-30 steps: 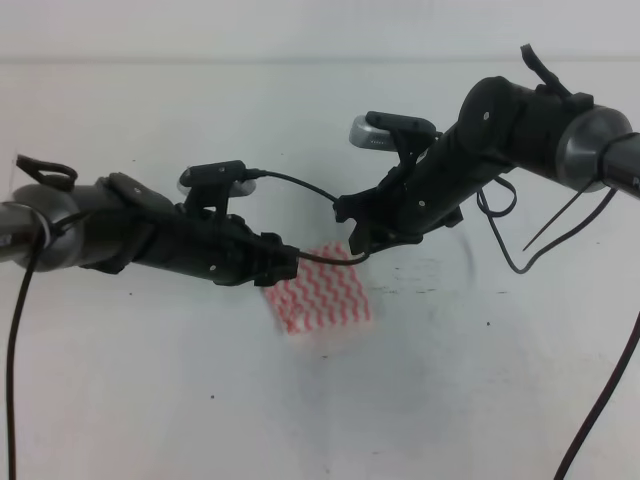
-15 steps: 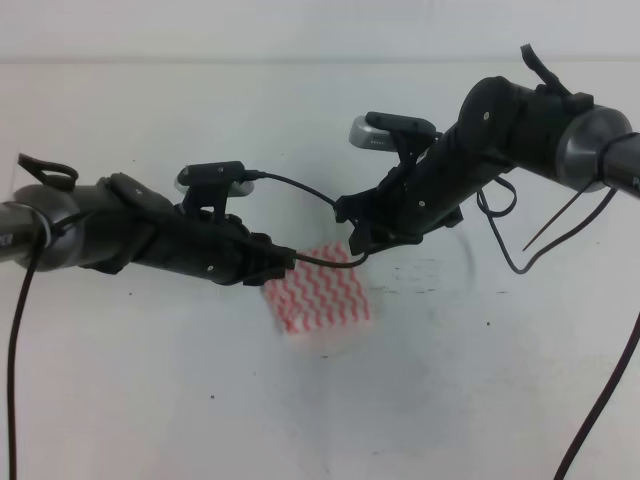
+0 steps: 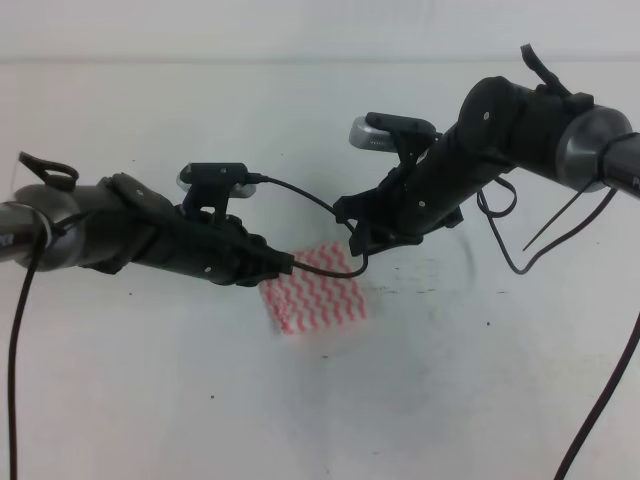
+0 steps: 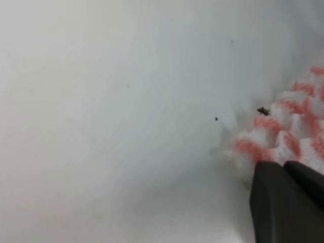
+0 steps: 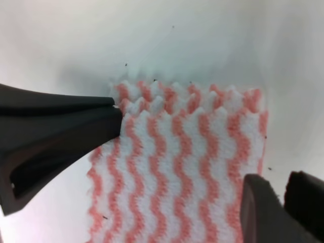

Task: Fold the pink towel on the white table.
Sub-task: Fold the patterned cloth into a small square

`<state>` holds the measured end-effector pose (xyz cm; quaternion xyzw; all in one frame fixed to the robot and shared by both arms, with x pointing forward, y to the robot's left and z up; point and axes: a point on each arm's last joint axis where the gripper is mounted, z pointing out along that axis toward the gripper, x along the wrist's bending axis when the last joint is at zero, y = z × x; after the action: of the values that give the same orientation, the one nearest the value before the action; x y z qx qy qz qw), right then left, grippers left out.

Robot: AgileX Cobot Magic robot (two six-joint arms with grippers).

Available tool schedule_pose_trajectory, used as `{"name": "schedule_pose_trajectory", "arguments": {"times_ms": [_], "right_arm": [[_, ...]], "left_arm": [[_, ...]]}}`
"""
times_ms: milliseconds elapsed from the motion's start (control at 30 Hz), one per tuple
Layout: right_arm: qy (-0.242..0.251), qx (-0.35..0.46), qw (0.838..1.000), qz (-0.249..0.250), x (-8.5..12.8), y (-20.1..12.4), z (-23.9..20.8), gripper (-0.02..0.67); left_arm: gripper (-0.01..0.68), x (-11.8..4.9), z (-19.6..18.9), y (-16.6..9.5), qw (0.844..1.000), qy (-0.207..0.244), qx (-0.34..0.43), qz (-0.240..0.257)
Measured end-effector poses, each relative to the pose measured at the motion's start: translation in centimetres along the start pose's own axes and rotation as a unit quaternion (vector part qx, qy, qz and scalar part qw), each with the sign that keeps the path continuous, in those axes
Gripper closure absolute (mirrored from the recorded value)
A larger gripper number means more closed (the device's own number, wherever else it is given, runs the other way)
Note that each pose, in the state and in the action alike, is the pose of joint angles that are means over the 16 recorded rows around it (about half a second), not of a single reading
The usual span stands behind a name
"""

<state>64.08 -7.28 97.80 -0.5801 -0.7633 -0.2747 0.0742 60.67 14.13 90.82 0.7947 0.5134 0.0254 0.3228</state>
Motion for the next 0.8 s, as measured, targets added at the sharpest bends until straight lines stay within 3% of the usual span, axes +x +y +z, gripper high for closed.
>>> {"name": "schedule_pose_trajectory", "arguments": {"times_ms": [800], "right_arm": [[0.0,-0.001,1.0,-0.001,0.0,0.0,0.0,0.549]], "left_arm": [[0.676,-0.6,-0.7,1.8,0.999,-0.018,-0.025,0.033]]}}
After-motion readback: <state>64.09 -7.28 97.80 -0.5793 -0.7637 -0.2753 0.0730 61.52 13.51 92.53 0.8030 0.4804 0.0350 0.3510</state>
